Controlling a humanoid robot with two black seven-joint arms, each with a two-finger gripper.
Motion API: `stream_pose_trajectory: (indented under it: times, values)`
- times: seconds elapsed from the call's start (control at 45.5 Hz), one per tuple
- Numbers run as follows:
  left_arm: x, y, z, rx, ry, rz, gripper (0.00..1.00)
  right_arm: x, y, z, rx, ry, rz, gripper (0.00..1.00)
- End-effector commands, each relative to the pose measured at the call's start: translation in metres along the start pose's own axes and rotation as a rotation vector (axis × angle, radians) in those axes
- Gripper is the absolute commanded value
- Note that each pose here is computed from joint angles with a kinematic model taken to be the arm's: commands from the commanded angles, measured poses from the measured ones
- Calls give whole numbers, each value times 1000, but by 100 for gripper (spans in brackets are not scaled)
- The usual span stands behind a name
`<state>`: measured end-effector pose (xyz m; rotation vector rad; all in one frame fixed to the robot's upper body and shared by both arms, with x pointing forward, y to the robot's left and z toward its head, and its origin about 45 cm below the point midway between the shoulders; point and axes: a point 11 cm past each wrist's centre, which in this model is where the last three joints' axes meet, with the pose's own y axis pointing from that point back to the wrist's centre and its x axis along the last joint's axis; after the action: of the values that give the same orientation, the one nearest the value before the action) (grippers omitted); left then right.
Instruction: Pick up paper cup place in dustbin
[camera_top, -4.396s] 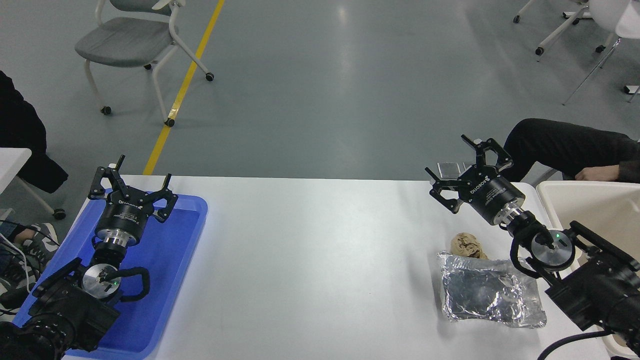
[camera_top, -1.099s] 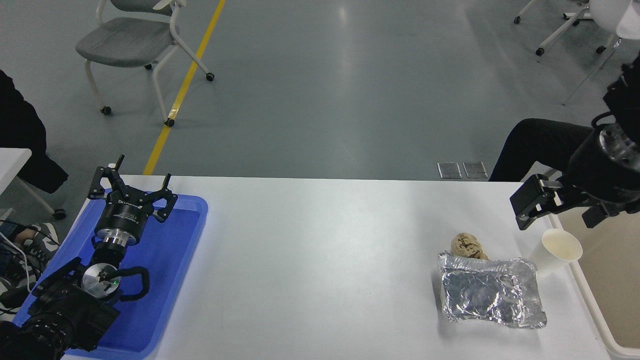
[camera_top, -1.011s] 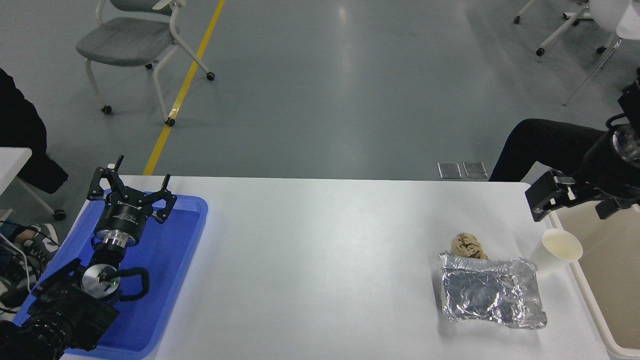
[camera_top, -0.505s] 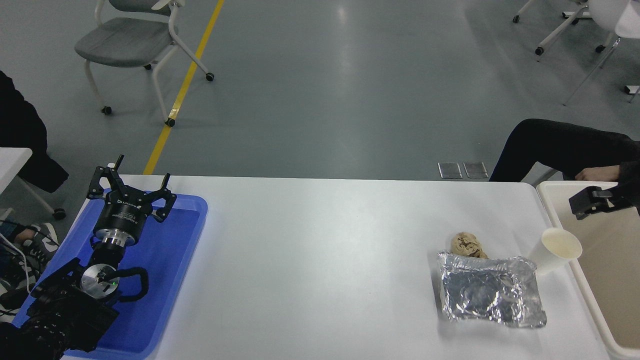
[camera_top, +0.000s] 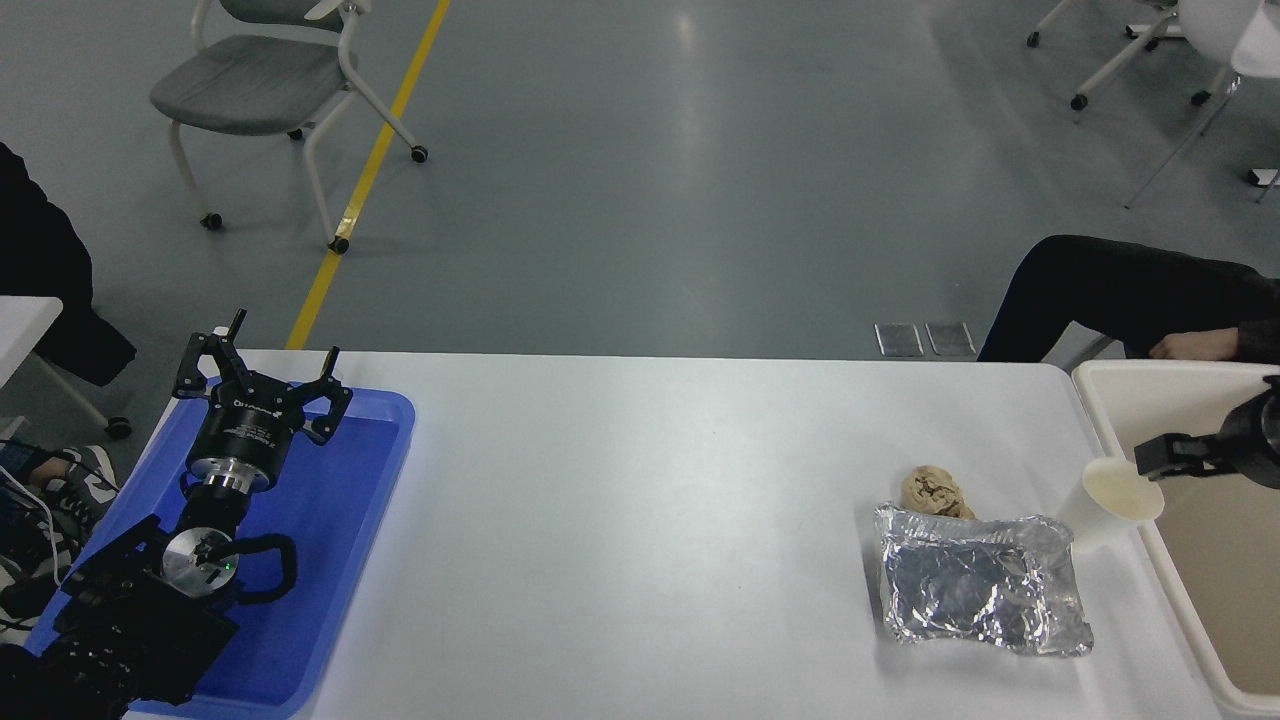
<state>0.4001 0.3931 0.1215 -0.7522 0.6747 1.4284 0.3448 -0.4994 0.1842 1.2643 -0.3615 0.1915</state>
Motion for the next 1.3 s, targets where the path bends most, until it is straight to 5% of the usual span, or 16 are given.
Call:
stream_pose_trajectory:
  times: [0.0, 0.462, 0.681, 0.791, 0.967, 1.011, 1.055, 1.275]
  values:
    - [-1, -1, 0, 0, 1, -2, 100, -8, -19, -7, 15, -26, 26, 100]
    - [1, 0, 0, 0, -1, 2, 100, -20, -48, -23, 28, -63, 63, 96]
    - [1, 0, 0, 0, -1, 2, 100, -23, -54, -27, 35, -80, 65, 73]
    - [0, 0, 0, 0, 1, -1, 100, -25, -55, -26, 31, -78, 62, 46]
    - [1, 0, 0, 0, -1, 2, 100, -23, -56, -20, 15, -83, 69, 36]
    - [1, 0, 0, 0, -1, 2, 100, -23, -56, -21, 17, -84, 69, 24]
    - [0, 0, 0, 0, 1, -1, 100, -24, -56, -21, 17, -84, 67, 0]
    - [0, 0, 0, 0, 1, -1, 100, -22, -54, -24, 27, -82, 63, 0]
